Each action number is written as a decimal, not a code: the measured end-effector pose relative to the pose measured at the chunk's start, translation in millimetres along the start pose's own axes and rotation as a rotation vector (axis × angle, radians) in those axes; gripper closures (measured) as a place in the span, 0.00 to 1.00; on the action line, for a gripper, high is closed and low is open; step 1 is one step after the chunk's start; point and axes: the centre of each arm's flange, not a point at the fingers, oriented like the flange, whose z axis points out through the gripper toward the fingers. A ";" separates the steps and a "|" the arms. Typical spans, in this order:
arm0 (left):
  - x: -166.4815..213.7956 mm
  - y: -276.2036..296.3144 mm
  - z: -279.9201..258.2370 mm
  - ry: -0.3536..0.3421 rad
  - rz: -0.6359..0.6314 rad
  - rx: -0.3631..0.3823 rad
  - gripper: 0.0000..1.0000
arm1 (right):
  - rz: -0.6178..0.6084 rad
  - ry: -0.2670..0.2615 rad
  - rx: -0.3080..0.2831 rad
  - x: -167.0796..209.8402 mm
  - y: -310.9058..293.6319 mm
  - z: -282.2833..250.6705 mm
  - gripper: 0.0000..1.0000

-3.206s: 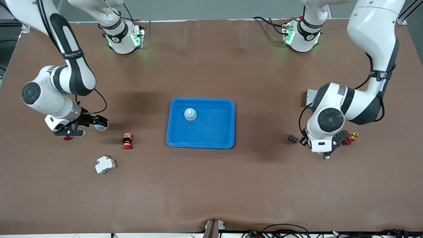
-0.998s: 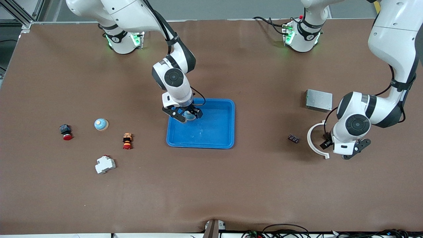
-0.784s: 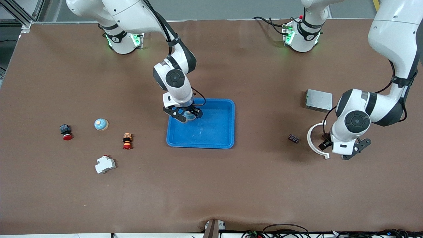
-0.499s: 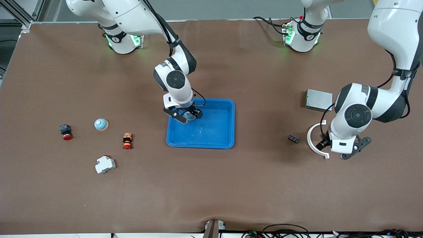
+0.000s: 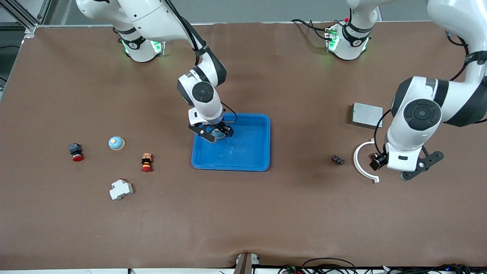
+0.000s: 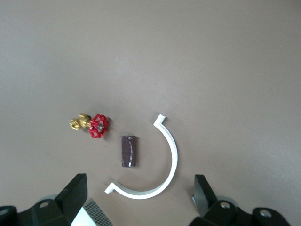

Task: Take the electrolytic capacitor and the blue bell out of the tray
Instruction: 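Lift the second bell with the right gripper while the left gripper withdraws, then carry the second bell with the right gripper and lower it beside the first bell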

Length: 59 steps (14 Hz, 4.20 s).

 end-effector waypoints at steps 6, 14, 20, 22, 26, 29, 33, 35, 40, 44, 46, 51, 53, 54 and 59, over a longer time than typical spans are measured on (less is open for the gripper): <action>29.8 -24.9 -63.5 -0.074 0.027 0.002 0.00 | 0.001 0.001 0.002 0.6 -1.4 -0.4 0.32; 33.6 -54.1 -147.0 -0.057 0.184 -0.103 0.00 | 0.032 0.003 0.008 1.4 -3.7 -2.2 0.36; 15.6 -61.6 -181.3 -0.087 0.225 -0.154 0.00 | 0.040 0.017 0.026 15.3 -17.6 -21.7 0.36; 10.8 -64.7 -190.4 -0.094 0.239 -0.166 0.00 | 0.023 0.031 0.016 30.8 -19.1 -33.1 0.36; 0.5 -61.2 -200.0 -0.112 0.284 -0.188 0.00 | -0.079 0.012 -0.030 98.1 7.2 -78.3 0.36; -6.9 -56.6 -209.8 -0.096 0.300 -0.187 0.00 | -0.172 -0.012 -0.043 161.4 49.8 -121.7 0.36; -3.9 -75.1 -220.7 -0.069 0.323 -0.167 0.00 | -0.303 -0.039 -0.043 239.6 120.4 -161.7 0.36; -1.6 -85.9 -223.8 -0.060 0.341 -0.161 0.00 | -0.372 -0.044 -0.036 271.7 154.8 -172.2 0.36; -0.1 -121.9 -226.8 -0.070 0.396 -0.183 0.00 | -0.521 -0.036 -0.018 348.7 251.8 -176.6 0.36; -11.0 -131.0 -236.1 -0.073 0.407 -0.177 0.00 | -0.609 -0.021 0.000 389.7 311.3 -157.7 0.36; -10.4 -135.2 -237.8 -0.071 0.407 -0.179 0.00 | -0.636 -0.021 0.014 403.0 329.1 -133.8 0.36; -7.8 -144.8 -240.1 -0.088 0.388 -0.236 0.00 | -0.683 -0.040 0.006 434.1 351.4 -89.0 0.36; -8.2 -145.0 -240.5 -0.089 0.393 -0.239 0.00 | -0.692 -0.044 0.003 442.9 353.5 -79.0 0.36; -8.5 -144.9 -240.7 -0.090 0.394 -0.239 0.00 | -0.704 -0.046 0.002 446.1 355.0 -74.8 0.36; -11.4 -146.3 -242.1 -0.101 0.397 -0.235 0.00 | -0.752 -0.056 0.002 459.0 373.7 -60.5 0.36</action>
